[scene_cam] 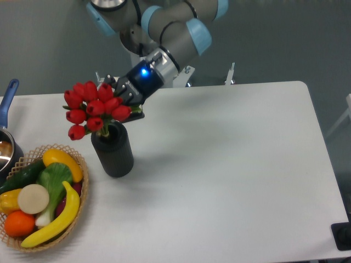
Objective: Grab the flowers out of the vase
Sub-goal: 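Lift the gripped tulips straight up out of the black vase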
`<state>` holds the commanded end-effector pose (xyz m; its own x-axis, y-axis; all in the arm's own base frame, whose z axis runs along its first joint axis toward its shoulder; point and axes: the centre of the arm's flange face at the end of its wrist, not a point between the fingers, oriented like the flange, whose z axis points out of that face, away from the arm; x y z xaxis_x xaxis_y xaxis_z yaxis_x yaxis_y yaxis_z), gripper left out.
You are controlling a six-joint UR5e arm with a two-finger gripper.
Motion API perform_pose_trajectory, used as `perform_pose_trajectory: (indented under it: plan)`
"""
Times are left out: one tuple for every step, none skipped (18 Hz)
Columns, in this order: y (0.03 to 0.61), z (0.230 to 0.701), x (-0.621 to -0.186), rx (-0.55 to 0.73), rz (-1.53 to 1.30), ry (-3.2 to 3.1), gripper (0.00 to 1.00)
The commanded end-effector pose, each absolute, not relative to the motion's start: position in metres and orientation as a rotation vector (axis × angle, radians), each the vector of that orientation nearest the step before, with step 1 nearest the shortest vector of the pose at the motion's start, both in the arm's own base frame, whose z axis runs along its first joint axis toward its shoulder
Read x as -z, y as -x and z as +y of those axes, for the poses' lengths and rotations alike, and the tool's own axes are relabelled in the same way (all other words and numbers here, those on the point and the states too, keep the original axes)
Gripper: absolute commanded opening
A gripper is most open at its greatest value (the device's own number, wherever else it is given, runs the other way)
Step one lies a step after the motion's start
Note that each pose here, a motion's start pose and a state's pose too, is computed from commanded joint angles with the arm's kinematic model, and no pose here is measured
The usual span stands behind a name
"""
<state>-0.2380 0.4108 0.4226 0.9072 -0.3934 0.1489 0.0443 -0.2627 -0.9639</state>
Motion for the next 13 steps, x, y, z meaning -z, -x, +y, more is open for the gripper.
perform_pose_trajectory:
  plan:
    - [0.240,0.411,-0.432,0.433,0.250,1.786,0.12]
    - [0.242,0.412,-0.444,0.440,0.238,1.779,0.12]
    - [0.245,0.412,-0.453,0.447,0.216,1.779,0.12]
    - [0.248,0.413,-0.461,0.453,0.201,1.778,0.14]
    - [0.248,0.412,-0.469,0.454,0.191,1.778,0.15]
    - [0.250,0.412,-0.474,0.451,0.184,1.777,0.15]
    - [0.250,0.411,-0.480,0.447,0.184,1.775,0.15]
    - [0.250,0.411,-0.483,0.446,0.184,1.773,0.15]
    - [0.252,0.409,-0.487,0.435,0.184,1.771,0.15]
    - [0.254,0.408,-0.490,0.437,0.179,1.766,0.15]
    - [0.258,0.406,-0.494,0.437,0.170,1.755,0.15]
    - [0.265,0.402,-0.500,0.434,0.160,1.743,0.15]
    - [0.271,0.400,-0.503,0.430,0.148,1.737,0.15]
